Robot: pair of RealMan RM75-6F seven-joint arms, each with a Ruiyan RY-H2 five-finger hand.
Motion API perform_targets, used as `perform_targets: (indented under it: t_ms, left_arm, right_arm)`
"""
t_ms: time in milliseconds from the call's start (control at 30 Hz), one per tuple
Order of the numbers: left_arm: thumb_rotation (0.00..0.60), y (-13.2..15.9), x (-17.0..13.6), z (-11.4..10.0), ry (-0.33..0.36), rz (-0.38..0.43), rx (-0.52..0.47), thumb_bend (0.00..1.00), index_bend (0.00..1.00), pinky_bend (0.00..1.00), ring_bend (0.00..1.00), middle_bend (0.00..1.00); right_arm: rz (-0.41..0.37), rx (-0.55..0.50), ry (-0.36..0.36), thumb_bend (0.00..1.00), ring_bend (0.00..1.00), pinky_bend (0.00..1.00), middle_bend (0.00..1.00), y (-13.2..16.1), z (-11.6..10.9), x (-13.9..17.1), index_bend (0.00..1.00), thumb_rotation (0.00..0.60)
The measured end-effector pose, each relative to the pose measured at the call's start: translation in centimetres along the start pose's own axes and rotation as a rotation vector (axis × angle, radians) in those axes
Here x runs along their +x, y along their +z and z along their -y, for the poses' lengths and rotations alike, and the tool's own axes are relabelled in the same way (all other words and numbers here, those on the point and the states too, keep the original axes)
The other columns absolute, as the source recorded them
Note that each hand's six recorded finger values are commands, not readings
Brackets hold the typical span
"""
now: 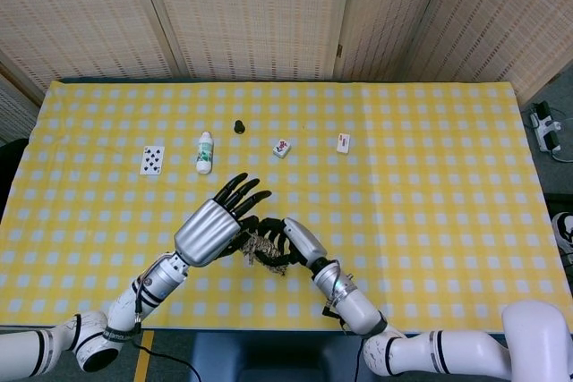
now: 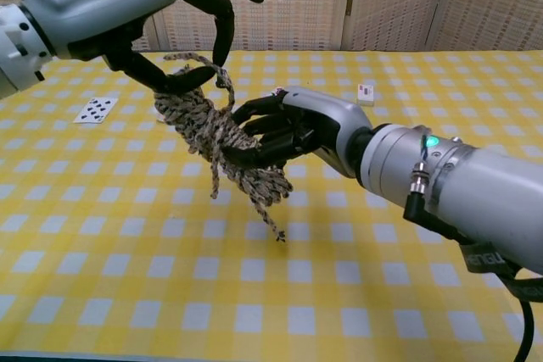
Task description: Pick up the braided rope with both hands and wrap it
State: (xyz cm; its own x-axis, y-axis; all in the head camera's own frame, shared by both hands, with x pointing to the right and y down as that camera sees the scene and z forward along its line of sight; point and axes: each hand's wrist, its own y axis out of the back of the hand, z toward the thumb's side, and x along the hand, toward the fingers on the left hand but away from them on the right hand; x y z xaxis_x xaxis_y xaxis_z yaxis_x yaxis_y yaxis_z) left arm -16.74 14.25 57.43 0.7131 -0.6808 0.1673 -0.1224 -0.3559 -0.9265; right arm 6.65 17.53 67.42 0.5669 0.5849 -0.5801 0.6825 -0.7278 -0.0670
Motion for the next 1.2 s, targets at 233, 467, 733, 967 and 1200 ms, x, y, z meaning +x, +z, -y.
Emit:
perform_targets:
  t_ms: [233, 467, 733, 967, 1200]
  left_arm:
    - [0.6, 0.1, -2.5, -0.1, 0.034, -0.019, -0.021, 0.49, 0.6, 0.0, 0.04, 0.17]
    - [0.6, -1.6, -4.8, 0.0, 0.055, -0.097, -0.069, 0.49, 0.6, 0.0, 0.03, 0.17]
    - [0.6, -3.4, -6.2, 1.1, 0.025, -0.168, -0.108, 0.49, 0.6, 0.0, 0.03, 0.17]
    - [0.6, -5.2, -6.9, 1.9, 0.004, -0.236, -0.144, 0.49, 0.6, 0.0, 0.03, 0.17]
    - [0.6, -5.9, -7.3, 2.4, -0.001, -0.265, -0.18, 0.49, 0.59, 0.0, 0.04, 0.17]
  right_arm:
    - [-0.03, -0.144, -0.12, 0.51, 0.78, 0.64, 0.71, 0.0, -1.5, -0.3, 0.85, 0.6]
    - [-0.087, -0.298, -0.202, 0.51, 0.79, 0.65, 0.72, 0.3, -3.3, -0.2, 0.86, 0.6]
    - [-0.206, -0.386, -0.225, 0.51, 0.79, 0.65, 0.72, 1.6, -4.9, 0.4, 0.86, 0.6]
    - [-0.294, -0.399, -0.226, 0.51, 0.79, 0.66, 0.72, 2.4, -6.4, 1.7, 0.86, 0.6]
    - [-0.317, -0.36, -0.224, 0.51, 0.79, 0.66, 0.72, 2.4, -7.5, 2.9, 0.86, 0.6]
